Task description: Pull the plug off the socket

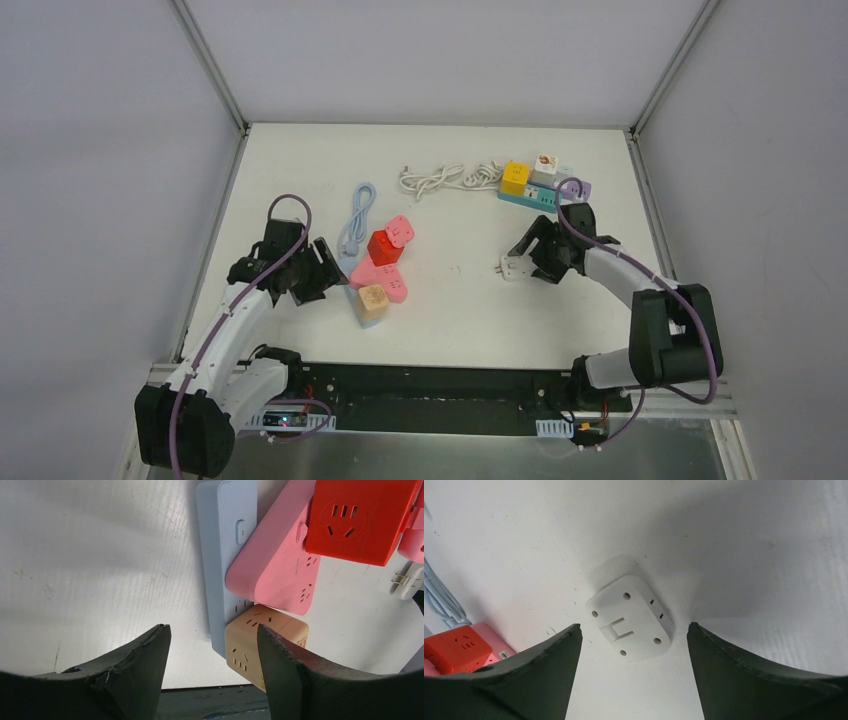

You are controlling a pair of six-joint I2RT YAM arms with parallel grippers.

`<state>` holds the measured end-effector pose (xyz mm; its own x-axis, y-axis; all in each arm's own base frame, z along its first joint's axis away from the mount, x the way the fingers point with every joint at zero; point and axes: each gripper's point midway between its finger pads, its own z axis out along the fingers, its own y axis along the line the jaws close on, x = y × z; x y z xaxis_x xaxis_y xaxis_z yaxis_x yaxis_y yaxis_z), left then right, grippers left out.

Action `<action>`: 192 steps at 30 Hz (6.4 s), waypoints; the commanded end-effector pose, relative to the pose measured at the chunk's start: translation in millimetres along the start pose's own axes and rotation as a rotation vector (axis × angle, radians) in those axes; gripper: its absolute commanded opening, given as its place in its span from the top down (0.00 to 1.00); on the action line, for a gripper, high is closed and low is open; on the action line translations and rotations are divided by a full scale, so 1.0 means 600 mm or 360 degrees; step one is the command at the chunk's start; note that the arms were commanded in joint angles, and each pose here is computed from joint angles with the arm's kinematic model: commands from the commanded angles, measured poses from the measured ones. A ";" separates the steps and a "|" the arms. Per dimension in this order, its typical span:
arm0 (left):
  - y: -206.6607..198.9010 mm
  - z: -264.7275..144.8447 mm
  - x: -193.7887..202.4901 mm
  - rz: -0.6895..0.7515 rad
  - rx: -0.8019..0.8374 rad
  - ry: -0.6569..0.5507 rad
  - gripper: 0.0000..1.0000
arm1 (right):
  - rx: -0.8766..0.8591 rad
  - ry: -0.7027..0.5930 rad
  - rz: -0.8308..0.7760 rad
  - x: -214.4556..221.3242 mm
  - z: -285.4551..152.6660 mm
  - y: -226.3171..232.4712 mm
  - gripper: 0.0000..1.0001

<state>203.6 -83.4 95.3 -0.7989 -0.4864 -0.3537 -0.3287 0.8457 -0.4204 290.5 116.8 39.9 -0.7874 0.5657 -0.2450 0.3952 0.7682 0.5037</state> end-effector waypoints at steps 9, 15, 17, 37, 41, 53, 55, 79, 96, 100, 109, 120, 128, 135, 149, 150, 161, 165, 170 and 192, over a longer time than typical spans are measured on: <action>-0.049 0.006 -0.021 -0.0008 0.0208 -0.0041 0.34 | -0.0679 -0.0012 -0.0518 0.061 -0.102 0.215 0.20; -0.058 0.000 -0.028 -0.0026 0.0265 -0.0098 0.35 | -0.0874 0.0081 -0.0688 0.147 -0.079 0.357 0.21; -0.060 -0.003 -0.029 -0.0032 0.0280 -0.0109 0.35 | -0.0843 0.0089 -0.0622 0.152 -0.053 0.387 0.22; -0.079 -0.009 -0.021 -0.0050 0.0370 -0.0055 0.34 | -0.0984 0.0151 -0.0655 0.193 0.033 0.493 0.56; -0.089 -0.011 -0.029 -0.0059 0.0394 -0.0060 0.35 | -0.0972 0.0152 -0.0663 0.196 0.032 0.491 0.81; -0.155 0.009 -0.040 -0.0205 0.0659 0.0054 0.34 | -0.0567 0.0050 -0.0595 0.257 0.036 0.418 1.00; -0.156 0.018 -0.044 -0.0217 0.0643 0.0057 0.34 | -0.0537 0.0046 -0.0589 0.262 0.037 0.412 1.00; -0.069 0.088 -0.010 0.0026 -0.0022 0.0022 0.62 | -0.0658 0.0199 -0.0840 0.263 0.012 0.474 1.00; 0.013 0.105 0.016 0.0087 -0.0354 0.0058 0.68 | -0.0589 0.0172 -0.0952 0.264 0.005 0.488 1.00; 0.014 0.107 0.019 0.0086 -0.0358 0.0066 0.68 | -0.0784 0.0219 -0.0829 0.240 -0.032 0.505 1.00; 0.020 0.110 0.023 0.0087 -0.0374 0.0077 0.69 | -0.0626 0.0153 -0.0974 0.257 0.005 0.481 1.00; -0.001 0.107 0.018 0.0085 -0.0286 0.0076 0.68 | -0.0716 0.0013 -0.0843 0.172 -0.067 0.475 1.00; -0.102 0.055 -0.028 0.0159 0.0052 0.0012 0.51 | -0.0504 -0.0072 -0.0598 0.101 -0.079 0.324 1.00; -0.154 -0.029 -0.076 0.0251 0.0203 -0.0144 0.25 | -0.0356 -0.0055 -0.0423 0.094 -0.094 0.191 1.00; -0.048 -0.092 -0.047 0.0263 -0.0001 -0.0339 0.01 | -0.0207 0.0092 -0.0219 0.143 -0.078 0.051 0.86; -0.041 -0.091 -0.044 0.0263 -0.0013 -0.0338 0.01 | -0.0191 0.0091 -0.0220 0.142 -0.076 0.041 0.84; -0.033 -0.081 -0.031 0.0288 -0.0044 -0.0265 0.01 | -0.0109 0.0192 -0.0157 0.143 -0.068 -0.008 0.57; -0.033 -0.081 -0.035 0.0306 -0.0065 -0.0259 0.01 | 0.0001 0.0115 -0.0138 0.120 -0.071 -0.024 0.43; -0.029 -0.082 -0.038 0.0322 -0.0091 -0.0263 0.01 | 0.0200 0.0001 -0.0142 0.089 -0.080 -0.049 0.40; 0.025 -0.080 -0.039 0.0103 -0.0248 -0.0417 0.03 | -0.0766 0.0069 -0.0543 0.208 -0.144 0.270 0.22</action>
<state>195.9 -60.8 140.2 -0.7122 -0.4055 -0.5730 -0.3014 0.9138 -0.2721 211.2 230.3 129.6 -0.8588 0.3299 -0.3919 -0.0075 0.7568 0.6536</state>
